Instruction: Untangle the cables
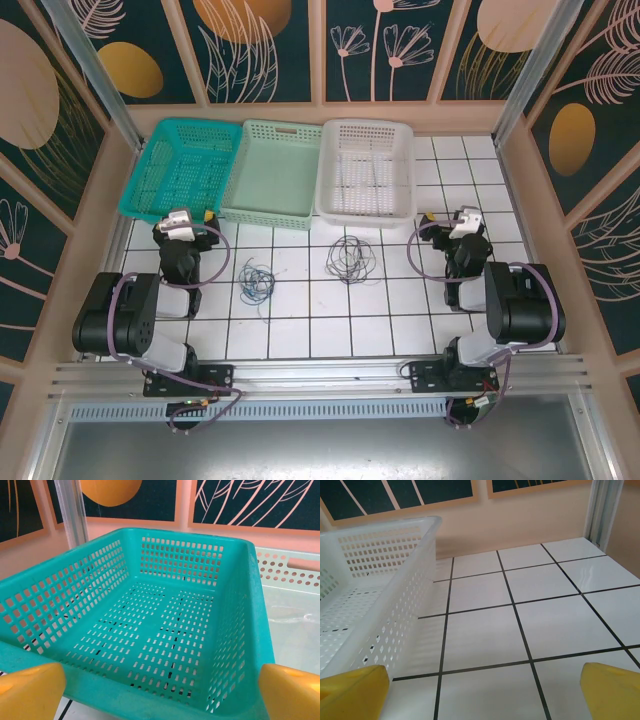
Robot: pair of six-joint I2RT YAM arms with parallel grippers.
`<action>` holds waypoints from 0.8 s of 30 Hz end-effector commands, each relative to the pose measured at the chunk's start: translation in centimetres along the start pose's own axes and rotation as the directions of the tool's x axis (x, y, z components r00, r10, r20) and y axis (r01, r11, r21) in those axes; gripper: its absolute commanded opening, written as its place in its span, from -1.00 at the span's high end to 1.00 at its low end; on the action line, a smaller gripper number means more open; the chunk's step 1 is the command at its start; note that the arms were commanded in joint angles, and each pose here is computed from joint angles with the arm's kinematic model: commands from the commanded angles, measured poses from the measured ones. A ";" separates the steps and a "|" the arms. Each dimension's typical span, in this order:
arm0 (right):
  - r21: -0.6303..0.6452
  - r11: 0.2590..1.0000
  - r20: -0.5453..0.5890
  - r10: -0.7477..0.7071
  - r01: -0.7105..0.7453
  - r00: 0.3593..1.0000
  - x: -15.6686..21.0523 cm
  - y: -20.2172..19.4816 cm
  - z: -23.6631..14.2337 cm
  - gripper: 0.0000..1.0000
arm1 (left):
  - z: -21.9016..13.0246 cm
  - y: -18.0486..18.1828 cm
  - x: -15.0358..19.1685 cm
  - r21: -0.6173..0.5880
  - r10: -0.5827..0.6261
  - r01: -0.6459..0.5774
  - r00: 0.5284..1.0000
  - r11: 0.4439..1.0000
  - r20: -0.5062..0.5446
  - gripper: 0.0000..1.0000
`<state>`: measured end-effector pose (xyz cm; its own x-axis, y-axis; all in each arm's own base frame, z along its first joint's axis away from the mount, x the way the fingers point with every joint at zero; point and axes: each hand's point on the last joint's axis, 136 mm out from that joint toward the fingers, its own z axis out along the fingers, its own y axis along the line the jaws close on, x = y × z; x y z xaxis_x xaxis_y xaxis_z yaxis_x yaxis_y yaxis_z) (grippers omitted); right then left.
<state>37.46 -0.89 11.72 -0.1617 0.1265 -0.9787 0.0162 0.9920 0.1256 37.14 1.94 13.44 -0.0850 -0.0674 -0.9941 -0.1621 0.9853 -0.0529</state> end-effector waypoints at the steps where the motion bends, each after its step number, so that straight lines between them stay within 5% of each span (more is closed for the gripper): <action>1: -0.016 1.000 0.010 -0.011 0.011 1.000 -0.3 0.3 0.3 -0.98 | 0.2 0.3 -0.3 -0.012 -0.005 0.005 1.000 1.000 0.013 -0.98; 24: -0.017 1.000 0.010 -0.009 0.009 1.000 -0.4 0.3 0.3 -0.97 | 0.3 0.3 -0.3 -0.011 -0.006 0.006 1.000 1.000 0.011 -0.97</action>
<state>37.46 -0.88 11.73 -0.1614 0.1265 -0.9787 0.0158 0.9920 0.1256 37.14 1.94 13.44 -0.0850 -0.0674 -0.9941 -0.1621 0.9853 -0.0529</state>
